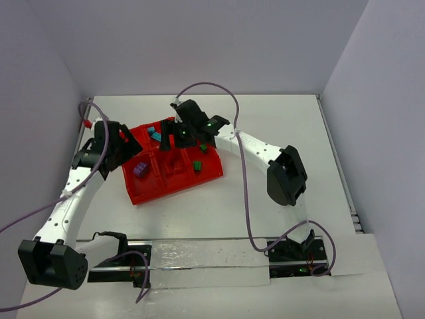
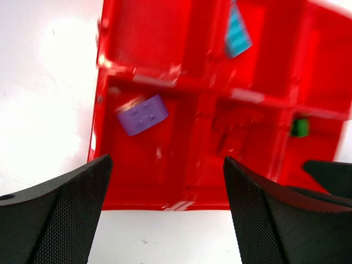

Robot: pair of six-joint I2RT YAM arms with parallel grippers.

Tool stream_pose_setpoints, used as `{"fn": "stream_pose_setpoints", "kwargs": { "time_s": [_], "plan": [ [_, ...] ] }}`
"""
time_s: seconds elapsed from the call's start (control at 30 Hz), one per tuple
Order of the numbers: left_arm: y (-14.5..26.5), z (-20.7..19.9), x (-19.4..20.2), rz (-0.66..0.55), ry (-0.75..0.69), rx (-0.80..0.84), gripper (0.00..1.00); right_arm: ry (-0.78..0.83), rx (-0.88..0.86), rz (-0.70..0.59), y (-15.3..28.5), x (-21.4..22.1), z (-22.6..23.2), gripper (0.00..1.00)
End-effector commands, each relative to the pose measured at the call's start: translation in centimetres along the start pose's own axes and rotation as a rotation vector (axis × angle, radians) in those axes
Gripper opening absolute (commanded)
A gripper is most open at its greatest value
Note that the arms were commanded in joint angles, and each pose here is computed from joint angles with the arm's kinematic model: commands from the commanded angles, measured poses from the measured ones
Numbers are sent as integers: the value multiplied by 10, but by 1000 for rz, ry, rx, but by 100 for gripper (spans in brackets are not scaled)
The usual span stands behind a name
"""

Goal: Sort the legos into containers by color

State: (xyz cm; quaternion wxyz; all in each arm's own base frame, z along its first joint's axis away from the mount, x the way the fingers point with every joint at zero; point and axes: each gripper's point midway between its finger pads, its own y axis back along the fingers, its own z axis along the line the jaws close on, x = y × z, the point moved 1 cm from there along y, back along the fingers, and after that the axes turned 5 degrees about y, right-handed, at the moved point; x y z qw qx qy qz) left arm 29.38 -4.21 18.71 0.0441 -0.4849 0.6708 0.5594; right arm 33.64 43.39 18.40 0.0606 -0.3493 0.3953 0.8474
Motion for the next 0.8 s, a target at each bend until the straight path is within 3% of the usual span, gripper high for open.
{"fn": "stream_pose_setpoints", "kwargs": {
  "time_s": [0.0,0.17,0.27,0.47,0.77],
  "plan": [
    [31,-30,-53,-143,-15,79,89,30,73,-131,48,-37,1,89],
    [55,-56,-82,-198,-50,166,89,-44,240,-321,131,-70,-49,97],
    [75,-78,-100,-230,-76,257,90,-126,344,-401,187,-60,-97,98],
    [98,-106,-116,-257,-99,381,90,-242,617,-460,257,-19,-184,99],
    [100,-119,-117,-242,-120,438,90,-321,767,-492,295,22,-218,99]
  ]
}}
